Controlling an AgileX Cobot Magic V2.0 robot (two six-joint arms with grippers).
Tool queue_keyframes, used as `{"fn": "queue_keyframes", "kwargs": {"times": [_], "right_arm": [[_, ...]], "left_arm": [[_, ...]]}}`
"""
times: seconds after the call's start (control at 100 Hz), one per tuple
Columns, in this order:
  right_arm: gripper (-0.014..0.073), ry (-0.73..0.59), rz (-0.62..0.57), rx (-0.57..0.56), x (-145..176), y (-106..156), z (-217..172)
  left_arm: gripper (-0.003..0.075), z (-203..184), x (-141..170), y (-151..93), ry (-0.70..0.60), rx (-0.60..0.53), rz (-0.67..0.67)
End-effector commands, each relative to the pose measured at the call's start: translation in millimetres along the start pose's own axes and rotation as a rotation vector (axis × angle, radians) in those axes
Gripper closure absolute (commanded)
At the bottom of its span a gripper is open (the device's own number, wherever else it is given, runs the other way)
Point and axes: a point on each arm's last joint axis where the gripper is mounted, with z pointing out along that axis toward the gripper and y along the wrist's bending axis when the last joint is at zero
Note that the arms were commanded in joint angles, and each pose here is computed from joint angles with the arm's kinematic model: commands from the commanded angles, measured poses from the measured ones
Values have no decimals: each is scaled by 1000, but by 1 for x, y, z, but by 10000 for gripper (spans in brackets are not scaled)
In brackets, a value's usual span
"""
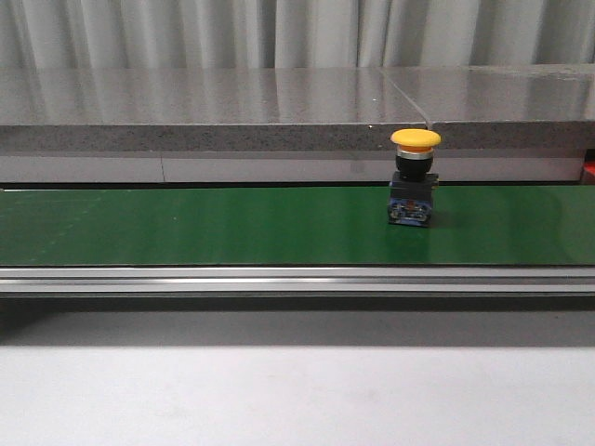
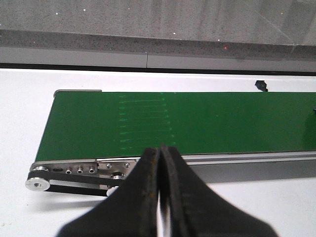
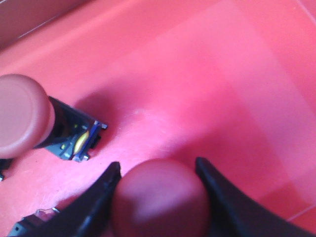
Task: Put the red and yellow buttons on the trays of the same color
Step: 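Carry the red button over the red tray and release it, then return the right gripper to the belt's end and grasp the yellow button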
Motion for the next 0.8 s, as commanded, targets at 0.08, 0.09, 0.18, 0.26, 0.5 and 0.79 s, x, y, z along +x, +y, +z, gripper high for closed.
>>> {"fn": "queue_keyframes", "kwargs": {"times": [0.08, 0.09, 0.18, 0.26, 0.5, 0.79], "right_arm": [[-56, -124, -2, 0, -25, 4, -30], [-62, -126, -2, -1, -25, 4, -31], [-59, -151, -6, -2, -30, 6, -41], [-59, -185, -12, -4, -36, 8, -56], [-59, -252, -39, -36, -49, 22, -121], [-59, -219, -131, -103, -30, 50, -180]], "left_arm": [[739, -3, -13, -2, -80, 14, -9], [739, -3, -13, -2, -80, 14, -9], [739, -3, -13, -2, -80, 14, -9], [739, -3, -13, -2, -80, 14, -9], [739, -3, -13, -2, -80, 14, -9], [739, -3, -13, -2, -80, 14, -9]]}}
